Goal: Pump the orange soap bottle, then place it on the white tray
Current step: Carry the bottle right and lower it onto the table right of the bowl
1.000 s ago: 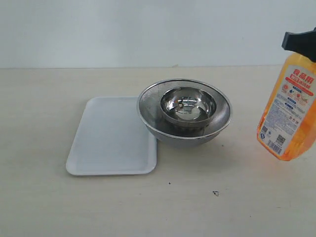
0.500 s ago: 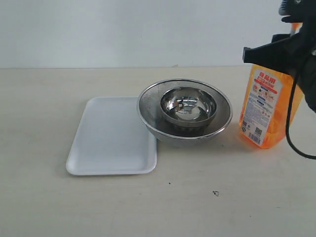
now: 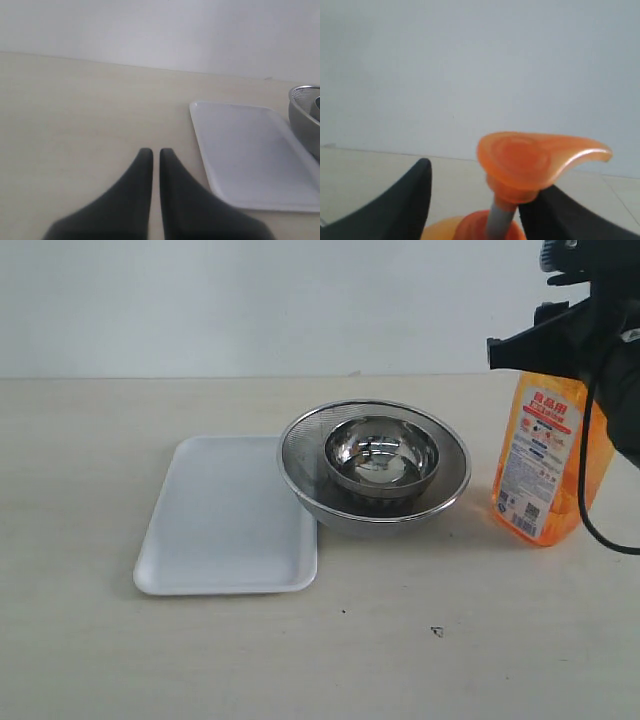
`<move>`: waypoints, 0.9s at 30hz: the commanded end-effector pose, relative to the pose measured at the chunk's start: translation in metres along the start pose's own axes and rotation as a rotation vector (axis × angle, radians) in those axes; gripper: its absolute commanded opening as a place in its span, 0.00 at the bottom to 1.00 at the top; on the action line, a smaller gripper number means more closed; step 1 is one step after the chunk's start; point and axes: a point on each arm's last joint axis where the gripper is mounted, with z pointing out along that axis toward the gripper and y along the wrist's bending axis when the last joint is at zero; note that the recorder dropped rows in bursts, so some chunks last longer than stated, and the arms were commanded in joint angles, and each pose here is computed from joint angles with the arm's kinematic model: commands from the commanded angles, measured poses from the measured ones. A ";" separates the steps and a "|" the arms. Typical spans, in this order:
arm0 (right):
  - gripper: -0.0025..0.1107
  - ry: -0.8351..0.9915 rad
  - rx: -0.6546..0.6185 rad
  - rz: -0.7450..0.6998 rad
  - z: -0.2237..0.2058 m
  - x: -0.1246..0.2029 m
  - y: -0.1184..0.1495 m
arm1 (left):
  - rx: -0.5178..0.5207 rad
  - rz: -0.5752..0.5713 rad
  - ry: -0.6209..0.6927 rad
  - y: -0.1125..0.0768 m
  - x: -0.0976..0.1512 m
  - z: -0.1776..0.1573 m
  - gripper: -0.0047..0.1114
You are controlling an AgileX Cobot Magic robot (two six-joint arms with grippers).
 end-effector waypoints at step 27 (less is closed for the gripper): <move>0.71 0.133 0.075 0.160 -0.043 -0.032 -0.040 | -0.004 -0.003 -0.010 0.000 0.000 0.000 0.08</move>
